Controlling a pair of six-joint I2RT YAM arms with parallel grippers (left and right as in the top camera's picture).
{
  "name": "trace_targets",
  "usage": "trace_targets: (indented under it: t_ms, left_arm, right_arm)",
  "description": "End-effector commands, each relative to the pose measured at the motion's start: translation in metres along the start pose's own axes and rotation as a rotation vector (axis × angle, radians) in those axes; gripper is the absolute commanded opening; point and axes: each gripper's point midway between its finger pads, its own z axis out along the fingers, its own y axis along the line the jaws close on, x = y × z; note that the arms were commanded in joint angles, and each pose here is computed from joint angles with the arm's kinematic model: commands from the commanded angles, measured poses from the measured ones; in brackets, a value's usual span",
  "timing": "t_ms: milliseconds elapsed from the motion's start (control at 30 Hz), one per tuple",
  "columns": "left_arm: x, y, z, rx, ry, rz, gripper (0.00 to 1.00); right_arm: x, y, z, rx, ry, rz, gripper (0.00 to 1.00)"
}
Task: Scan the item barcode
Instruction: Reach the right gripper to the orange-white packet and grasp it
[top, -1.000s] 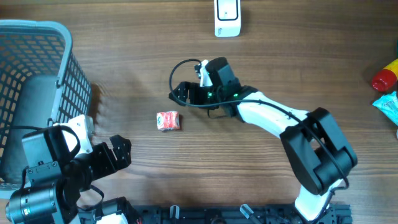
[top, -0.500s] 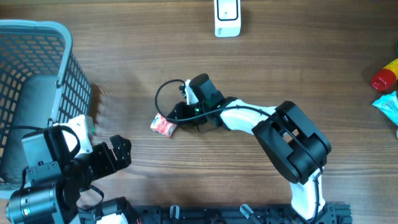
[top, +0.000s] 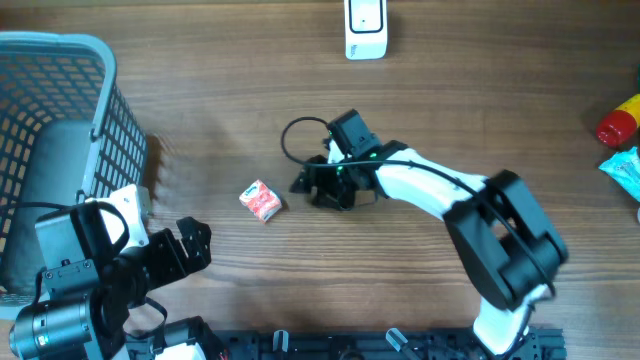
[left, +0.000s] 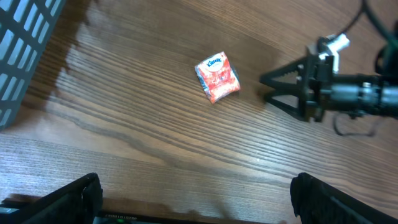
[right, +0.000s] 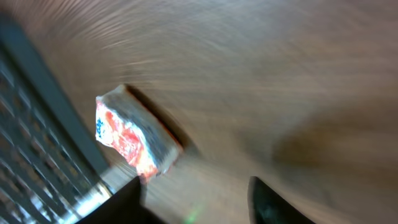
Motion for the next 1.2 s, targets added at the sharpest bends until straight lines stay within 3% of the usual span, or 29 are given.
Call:
trace_targets:
  t_ms: [0,33,200,633,867,1100,1133,1167]
  left_arm:
    - [-0.001,0.000,0.000,-0.003,-0.004,-0.009,1.00]
    - [-0.001,0.000,0.000,-0.003,-0.004,-0.009,1.00]
    - [-0.001,0.000,0.000,-0.003,-0.004,-0.009,1.00]
    - [-0.001,0.000,0.000,-0.003,-0.004,-0.009,1.00]
    - [-0.001,0.000,0.000,-0.003,-0.004,-0.009,1.00]
    - [-0.001,0.000,0.000,-0.002,-0.005,-0.009,1.00]
    - [-0.001,0.000,0.000,-0.003,-0.004,-0.009,1.00]
    - [-0.001,0.000,0.000,-0.003,-0.004,-0.009,1.00]
  right_arm:
    - [0.011,0.005,-0.009,0.052,-0.087,0.257,0.64]
    - [0.016,0.003,-0.001,0.078,-0.106,0.305,0.72]
    - [0.034,0.007,0.017,0.105,-0.135,0.340,0.70]
    - [0.028,0.024,0.035,0.040,-0.190,0.293,0.61]
    - [0.030,0.009,0.060,0.055,-0.134,0.355,0.46]
    - [0.025,0.008,0.066,0.048,-0.144,0.352,0.41]
    - [0.024,0.008,0.066,0.044,-0.149,0.350,0.38]
    - [0.023,0.008,0.066,0.045,-0.155,0.350,0.28]
